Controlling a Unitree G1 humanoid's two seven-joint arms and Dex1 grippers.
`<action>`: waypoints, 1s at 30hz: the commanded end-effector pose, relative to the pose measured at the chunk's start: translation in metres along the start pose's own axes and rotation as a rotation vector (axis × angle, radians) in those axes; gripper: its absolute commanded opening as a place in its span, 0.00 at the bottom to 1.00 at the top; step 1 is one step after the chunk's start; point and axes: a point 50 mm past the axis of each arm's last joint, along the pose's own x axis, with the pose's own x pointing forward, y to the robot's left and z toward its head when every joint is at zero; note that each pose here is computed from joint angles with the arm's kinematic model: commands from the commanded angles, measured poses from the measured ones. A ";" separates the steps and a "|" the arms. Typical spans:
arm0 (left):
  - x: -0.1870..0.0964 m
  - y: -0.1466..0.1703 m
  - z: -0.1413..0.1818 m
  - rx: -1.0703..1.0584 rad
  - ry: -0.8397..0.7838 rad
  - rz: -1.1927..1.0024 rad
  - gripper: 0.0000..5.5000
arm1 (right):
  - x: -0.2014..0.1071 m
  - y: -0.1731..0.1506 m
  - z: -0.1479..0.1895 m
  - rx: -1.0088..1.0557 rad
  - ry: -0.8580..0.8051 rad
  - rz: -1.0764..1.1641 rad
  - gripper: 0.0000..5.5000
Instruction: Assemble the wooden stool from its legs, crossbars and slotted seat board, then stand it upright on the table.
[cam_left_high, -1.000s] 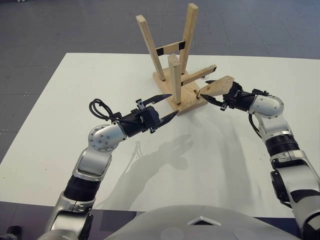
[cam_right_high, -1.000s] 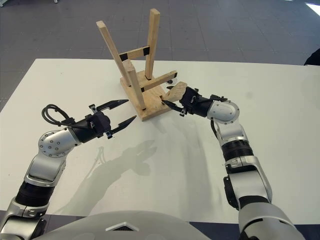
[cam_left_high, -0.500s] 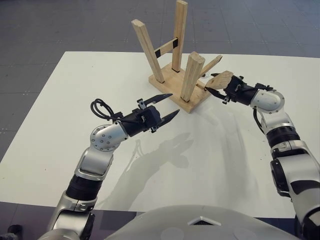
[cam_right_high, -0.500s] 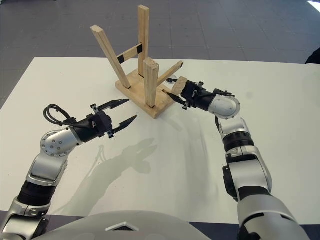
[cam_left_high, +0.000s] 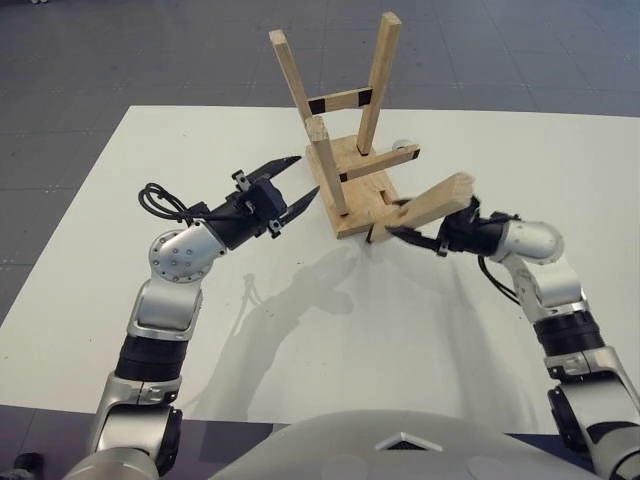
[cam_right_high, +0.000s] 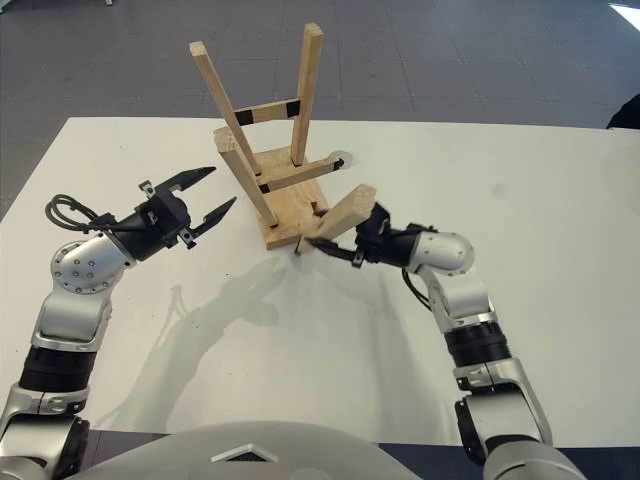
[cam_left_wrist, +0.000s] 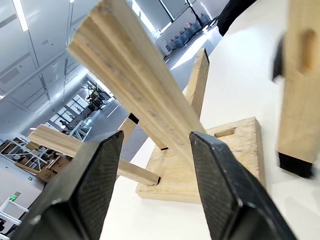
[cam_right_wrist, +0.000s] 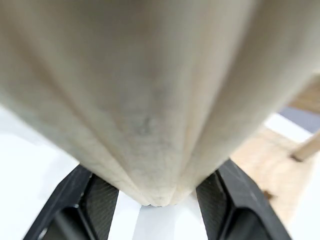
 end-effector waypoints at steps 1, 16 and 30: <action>-0.003 0.015 -0.002 0.039 0.008 0.075 0.45 | 0.017 0.019 0.026 0.117 -0.081 -0.001 0.37; -0.005 0.016 -0.008 0.020 0.015 0.125 0.45 | -0.029 -0.059 0.035 -0.393 0.110 -0.357 0.37; -0.024 0.049 -0.043 0.042 0.251 0.308 0.45 | 0.015 -0.018 -0.002 -0.362 0.043 -0.138 0.37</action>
